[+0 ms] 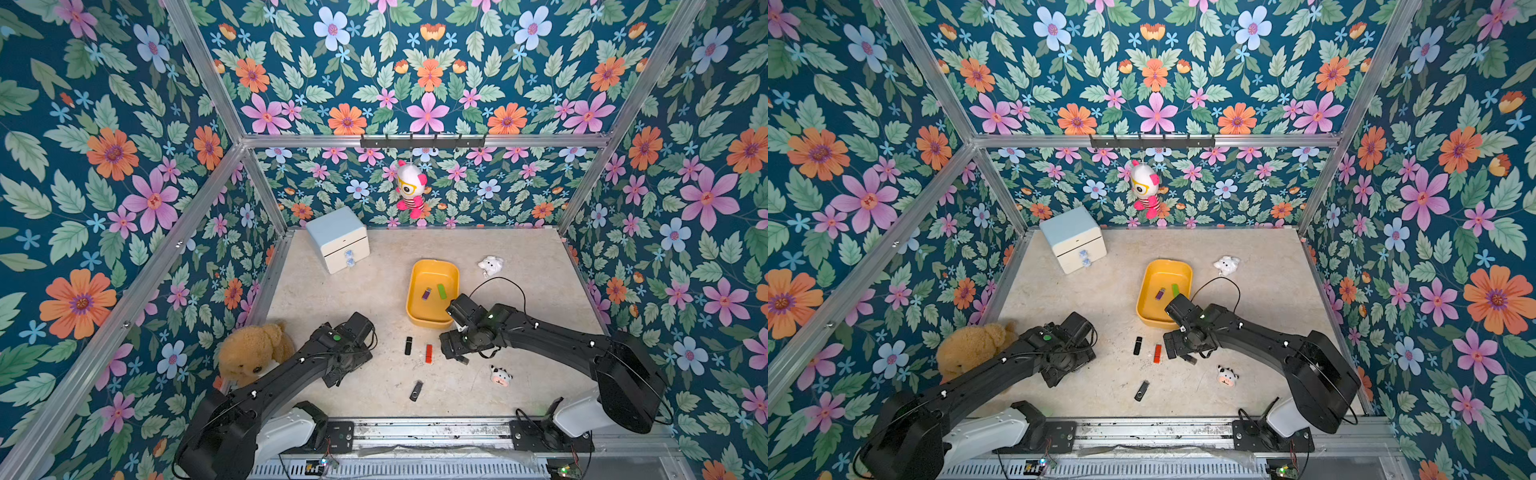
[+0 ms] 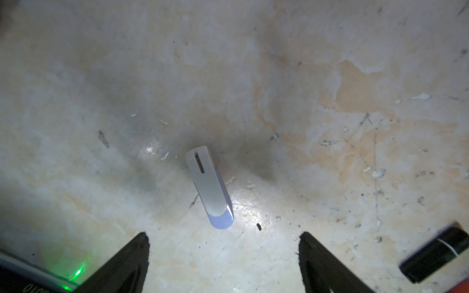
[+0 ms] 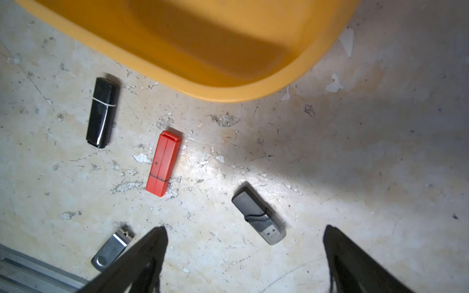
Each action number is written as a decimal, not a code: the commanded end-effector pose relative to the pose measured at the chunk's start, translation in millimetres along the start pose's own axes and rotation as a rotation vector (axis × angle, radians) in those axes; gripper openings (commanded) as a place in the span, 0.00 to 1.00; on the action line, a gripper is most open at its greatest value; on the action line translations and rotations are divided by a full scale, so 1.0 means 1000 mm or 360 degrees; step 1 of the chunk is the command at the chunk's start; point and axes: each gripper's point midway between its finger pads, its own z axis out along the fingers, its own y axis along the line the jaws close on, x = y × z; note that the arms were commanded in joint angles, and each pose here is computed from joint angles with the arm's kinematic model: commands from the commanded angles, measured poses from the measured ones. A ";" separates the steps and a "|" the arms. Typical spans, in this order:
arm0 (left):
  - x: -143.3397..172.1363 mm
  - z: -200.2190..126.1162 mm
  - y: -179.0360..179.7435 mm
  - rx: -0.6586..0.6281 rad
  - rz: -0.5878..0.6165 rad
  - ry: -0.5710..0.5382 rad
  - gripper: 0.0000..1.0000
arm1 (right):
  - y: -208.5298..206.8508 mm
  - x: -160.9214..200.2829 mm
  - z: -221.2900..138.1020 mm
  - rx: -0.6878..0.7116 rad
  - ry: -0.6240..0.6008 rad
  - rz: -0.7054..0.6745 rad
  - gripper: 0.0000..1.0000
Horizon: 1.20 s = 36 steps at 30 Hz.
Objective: Put the usb flash drive into the storage box
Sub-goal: Pick up the USB flash from the center of the board.
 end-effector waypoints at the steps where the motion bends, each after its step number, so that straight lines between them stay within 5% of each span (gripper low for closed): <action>1: -0.008 0.004 -0.001 0.0025 -0.0033 -0.0008 0.94 | 0.000 0.003 0.000 0.0002 0.0015 -0.0033 0.99; 22: -0.010 0.032 0.007 -0.0043 0.0083 0.0118 0.84 | -0.006 0.002 -0.010 0.0041 -0.0005 -0.0028 0.99; 36: -0.008 0.034 0.011 -0.0045 0.0105 0.0109 0.54 | -0.007 0.004 -0.007 0.0052 0.0013 -0.0033 0.99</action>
